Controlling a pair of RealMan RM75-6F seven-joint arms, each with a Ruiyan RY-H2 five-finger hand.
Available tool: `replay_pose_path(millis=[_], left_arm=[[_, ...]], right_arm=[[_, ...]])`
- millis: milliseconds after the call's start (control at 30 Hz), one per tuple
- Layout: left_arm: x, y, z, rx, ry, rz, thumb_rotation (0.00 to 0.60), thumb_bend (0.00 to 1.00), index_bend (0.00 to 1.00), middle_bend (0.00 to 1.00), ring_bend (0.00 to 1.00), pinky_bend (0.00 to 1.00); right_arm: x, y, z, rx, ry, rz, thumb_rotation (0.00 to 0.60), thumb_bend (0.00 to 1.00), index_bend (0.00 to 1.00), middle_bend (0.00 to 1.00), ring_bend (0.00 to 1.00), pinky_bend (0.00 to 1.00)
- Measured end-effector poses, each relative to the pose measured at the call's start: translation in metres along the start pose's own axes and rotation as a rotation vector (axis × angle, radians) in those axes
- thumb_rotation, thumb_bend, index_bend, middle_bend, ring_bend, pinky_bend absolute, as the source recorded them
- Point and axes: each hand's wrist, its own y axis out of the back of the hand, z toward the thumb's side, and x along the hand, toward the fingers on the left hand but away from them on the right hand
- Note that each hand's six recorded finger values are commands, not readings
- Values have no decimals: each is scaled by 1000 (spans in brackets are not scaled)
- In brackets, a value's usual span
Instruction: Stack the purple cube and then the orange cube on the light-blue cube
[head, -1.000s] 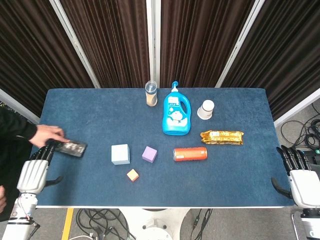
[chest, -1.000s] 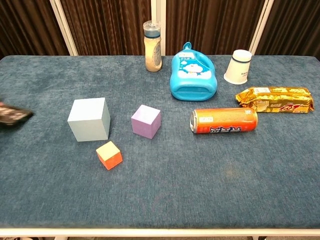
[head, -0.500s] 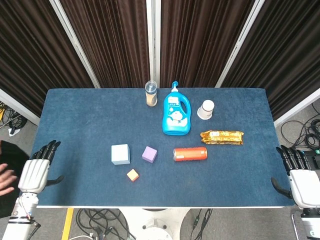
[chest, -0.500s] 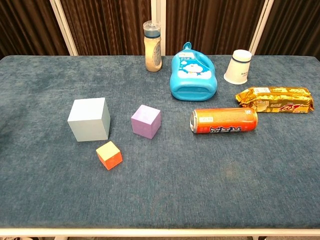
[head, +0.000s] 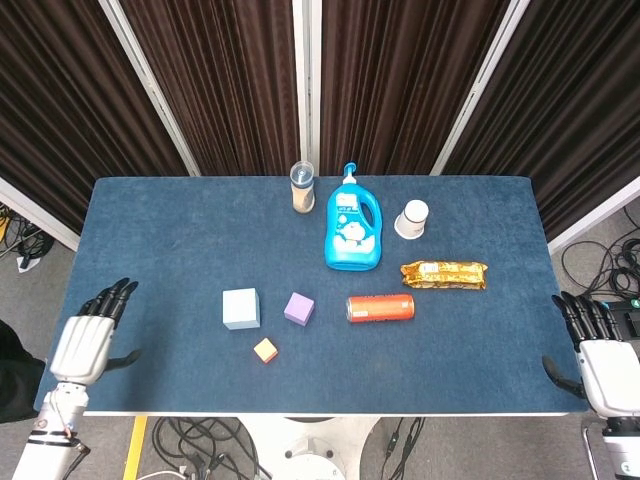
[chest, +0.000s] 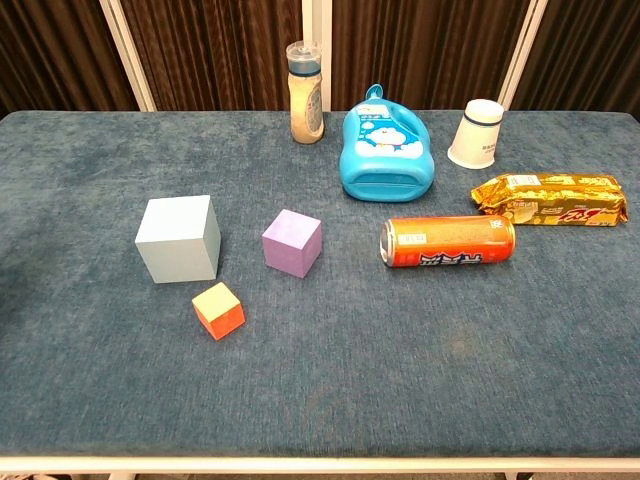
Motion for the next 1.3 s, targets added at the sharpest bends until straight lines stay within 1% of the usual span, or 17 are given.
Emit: replay_pose_path(millis=[133, 233, 400, 533, 567, 700, 800, 900, 1100, 1300], left_arm=[[10, 2, 20, 25, -60, -13, 600, 132, 119, 176, 152, 266], [19, 2, 40, 46, -119, -30, 600, 132, 119, 176, 152, 266], [35, -1, 80, 60, -212, -82, 600, 132, 119, 181, 152, 266], [50, -7, 113, 70, -274, -120, 600, 133, 119, 190, 152, 268], [54, -9, 126, 72, -297, -129, 600, 133, 119, 192, 152, 269], [67, -18, 164, 79, -363, -153, 600, 133, 119, 195, 152, 270], [74, -24, 188, 98, -409, -159, 600, 132, 119, 206, 152, 270], [82, -31, 199, 118, -432, -159, 600, 133, 123, 226, 152, 273], [104, -55, 200, 174, -462, -173, 600, 134, 139, 257, 152, 274], [121, -68, 210, 245, -528, -150, 600, 136, 160, 275, 153, 274]], right_arm=[[0, 0, 0, 0, -2, 2, 600, 233, 39, 52, 0, 0], [0, 0, -1, -1, -3, -1, 600, 232, 39, 53, 0, 0], [-1, 1, -3, -7, -9, -3, 600, 232, 39, 53, 0, 0], [-2, 4, -4, -18, -13, -10, 600, 233, 39, 53, 0, 0], [-2, 5, -5, -21, -14, -12, 600, 233, 39, 53, 0, 0], [-3, 8, -7, -33, -21, -18, 600, 232, 39, 54, 0, 0], [-3, 10, -9, -39, -23, -20, 600, 232, 39, 54, 0, 0], [-4, 10, -9, -42, -23, -20, 600, 232, 39, 54, 0, 0], [-4, 10, -10, -43, -26, -16, 600, 232, 39, 58, 0, 0], [-5, 8, -11, -43, -29, -10, 600, 232, 39, 58, 0, 0]])
